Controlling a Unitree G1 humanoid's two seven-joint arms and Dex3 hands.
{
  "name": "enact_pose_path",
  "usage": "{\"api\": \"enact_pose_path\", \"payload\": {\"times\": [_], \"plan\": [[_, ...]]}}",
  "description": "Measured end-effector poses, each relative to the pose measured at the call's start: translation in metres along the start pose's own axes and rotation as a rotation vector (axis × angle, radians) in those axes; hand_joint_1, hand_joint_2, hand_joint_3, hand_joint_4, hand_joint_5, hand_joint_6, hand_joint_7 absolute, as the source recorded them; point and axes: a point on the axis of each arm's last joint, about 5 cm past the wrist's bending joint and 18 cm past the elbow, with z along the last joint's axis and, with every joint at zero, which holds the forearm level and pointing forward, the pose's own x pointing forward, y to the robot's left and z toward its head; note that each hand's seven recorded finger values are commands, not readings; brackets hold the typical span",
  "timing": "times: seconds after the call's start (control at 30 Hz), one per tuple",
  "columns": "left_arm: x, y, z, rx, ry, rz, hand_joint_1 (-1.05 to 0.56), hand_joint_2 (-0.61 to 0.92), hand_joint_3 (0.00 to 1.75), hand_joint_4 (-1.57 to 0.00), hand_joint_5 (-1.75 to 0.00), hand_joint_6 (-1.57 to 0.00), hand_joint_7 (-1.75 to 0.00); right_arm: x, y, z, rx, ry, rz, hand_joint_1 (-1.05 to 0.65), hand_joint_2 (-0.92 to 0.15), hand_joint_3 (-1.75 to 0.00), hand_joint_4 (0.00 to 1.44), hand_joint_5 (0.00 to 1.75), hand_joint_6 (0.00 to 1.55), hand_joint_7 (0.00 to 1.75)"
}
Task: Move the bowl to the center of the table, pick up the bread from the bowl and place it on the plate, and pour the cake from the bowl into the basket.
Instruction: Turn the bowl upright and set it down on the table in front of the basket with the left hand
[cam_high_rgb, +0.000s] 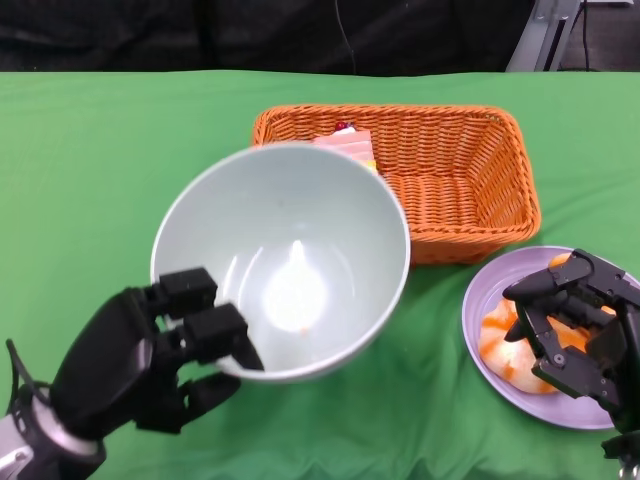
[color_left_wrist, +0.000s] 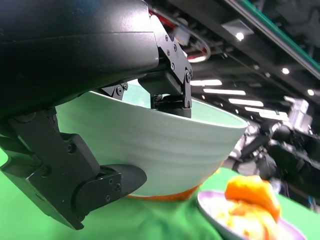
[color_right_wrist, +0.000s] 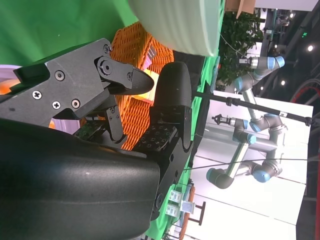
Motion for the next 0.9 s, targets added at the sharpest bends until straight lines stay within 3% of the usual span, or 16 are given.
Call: {"api": "enact_pose_path", "payload": {"times": [0.13, 0.3, 0.63, 0.9], "plan": [[-0.011, -0.001, 0.002, -0.001, -0.020, -0.059, 0.09, 0.29, 1.28, -0.77, -1.75, -0.74, -1.55, 0.001, -0.001, 0.001, -0.003, 0.003, 0.007, -0.14, -0.74, -0.67, 0.80, 1.45, 0.83, 0.99], [-0.019, -0.005, 0.003, -0.013, -0.032, -0.105, 0.09, 0.34, 1.19, -0.76, -1.75, -0.67, -1.66, 0.001, -0.001, 0.002, -0.001, 0.000, -0.002, -0.13, -0.74, -0.64, 0.82, 1.44, 0.85, 0.99], [-0.031, -0.009, -0.001, -0.004, -0.036, -0.200, 0.02, 0.47, 1.00, -0.74, -1.74, -0.71, -1.57, 0.001, -0.001, 0.002, 0.020, -0.006, -0.004, -0.12, -0.69, -0.73, 0.84, 1.43, 0.86, 0.97], [-0.030, -0.009, -0.003, 0.007, -0.037, -0.256, 0.04, 0.46, 0.89, -0.76, -1.72, -0.75, -1.52, 0.001, -0.001, 0.002, 0.028, -0.008, -0.002, -0.14, -0.70, -0.74, 0.83, 1.44, 0.86, 0.97]]}}
